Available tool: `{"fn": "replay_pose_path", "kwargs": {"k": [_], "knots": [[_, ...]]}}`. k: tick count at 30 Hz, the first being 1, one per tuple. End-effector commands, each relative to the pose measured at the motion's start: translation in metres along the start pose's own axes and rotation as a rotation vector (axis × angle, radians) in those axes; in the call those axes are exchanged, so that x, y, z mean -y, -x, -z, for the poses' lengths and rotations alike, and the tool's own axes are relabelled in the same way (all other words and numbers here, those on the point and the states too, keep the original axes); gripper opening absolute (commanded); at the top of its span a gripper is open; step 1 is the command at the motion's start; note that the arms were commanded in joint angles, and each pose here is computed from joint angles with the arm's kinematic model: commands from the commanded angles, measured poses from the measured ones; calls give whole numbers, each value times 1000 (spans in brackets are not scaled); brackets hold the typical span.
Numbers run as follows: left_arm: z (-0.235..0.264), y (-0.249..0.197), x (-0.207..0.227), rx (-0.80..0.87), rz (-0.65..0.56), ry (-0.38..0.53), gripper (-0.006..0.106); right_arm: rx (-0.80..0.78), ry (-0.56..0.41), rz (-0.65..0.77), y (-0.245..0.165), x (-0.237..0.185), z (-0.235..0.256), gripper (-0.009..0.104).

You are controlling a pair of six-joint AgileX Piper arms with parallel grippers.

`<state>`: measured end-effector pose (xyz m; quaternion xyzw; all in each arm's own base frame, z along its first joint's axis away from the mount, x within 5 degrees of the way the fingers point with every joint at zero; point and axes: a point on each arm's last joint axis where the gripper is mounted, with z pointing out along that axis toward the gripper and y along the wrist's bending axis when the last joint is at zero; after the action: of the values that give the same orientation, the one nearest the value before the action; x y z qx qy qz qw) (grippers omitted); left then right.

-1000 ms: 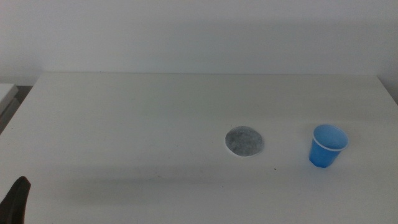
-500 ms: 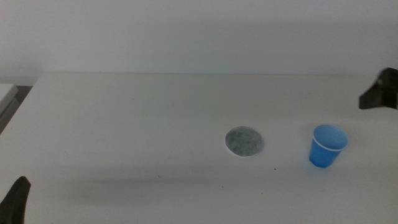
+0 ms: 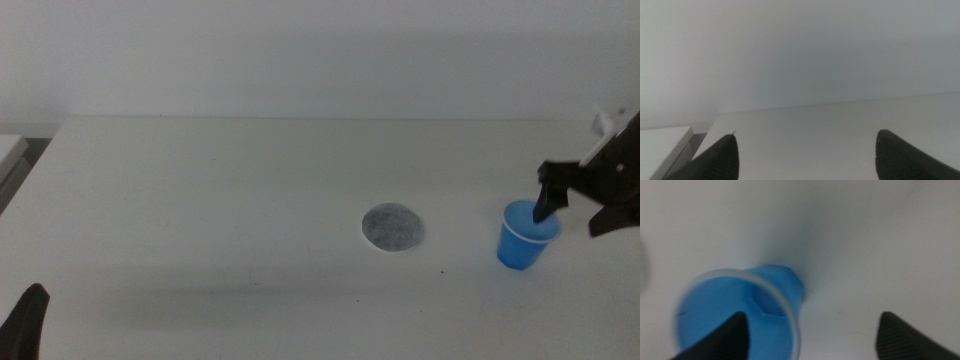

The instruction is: Place an empty cup on a cup mat.

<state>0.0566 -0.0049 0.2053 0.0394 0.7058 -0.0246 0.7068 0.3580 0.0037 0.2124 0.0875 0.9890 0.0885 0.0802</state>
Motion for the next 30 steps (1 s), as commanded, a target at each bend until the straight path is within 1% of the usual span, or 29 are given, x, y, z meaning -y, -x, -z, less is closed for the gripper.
{"fn": "replay_pose_path", "kwargs": {"k": [1,4,5,6,7,11,15,18,22,25,30], "knots": [[0,1,0,16,10,-4,94,-32,-18,-1,3,5,-13,58],[0,1,0,16,10,-4,94,-40,-5,6,7,6,-28,32],[0,1,0,16,10,-4,94,-31,13,15,8,5,-29,18],[0,1,0,16,10,-4,94,-30,35,19,8,2,-29,1],[0,1,0,16,10,-4,94,-22,51,14,8,0,-26,-2],[0,1,0,16,10,-4,94,36,78,59,8,-30,-7,-2],[0,1,0,16,10,-4,94,84,48,144,14,-75,6,-2],[0,1,0,16,10,-4,94,119,31,183,15,-109,7,-2],[0,1,0,16,10,-4,94,110,52,244,11,-147,-1,-2],[0,1,0,16,10,-4,94,87,55,269,7,-164,-12,-2],[0,1,0,16,10,-4,94,66,55,277,7,-171,-35,-2]]}}
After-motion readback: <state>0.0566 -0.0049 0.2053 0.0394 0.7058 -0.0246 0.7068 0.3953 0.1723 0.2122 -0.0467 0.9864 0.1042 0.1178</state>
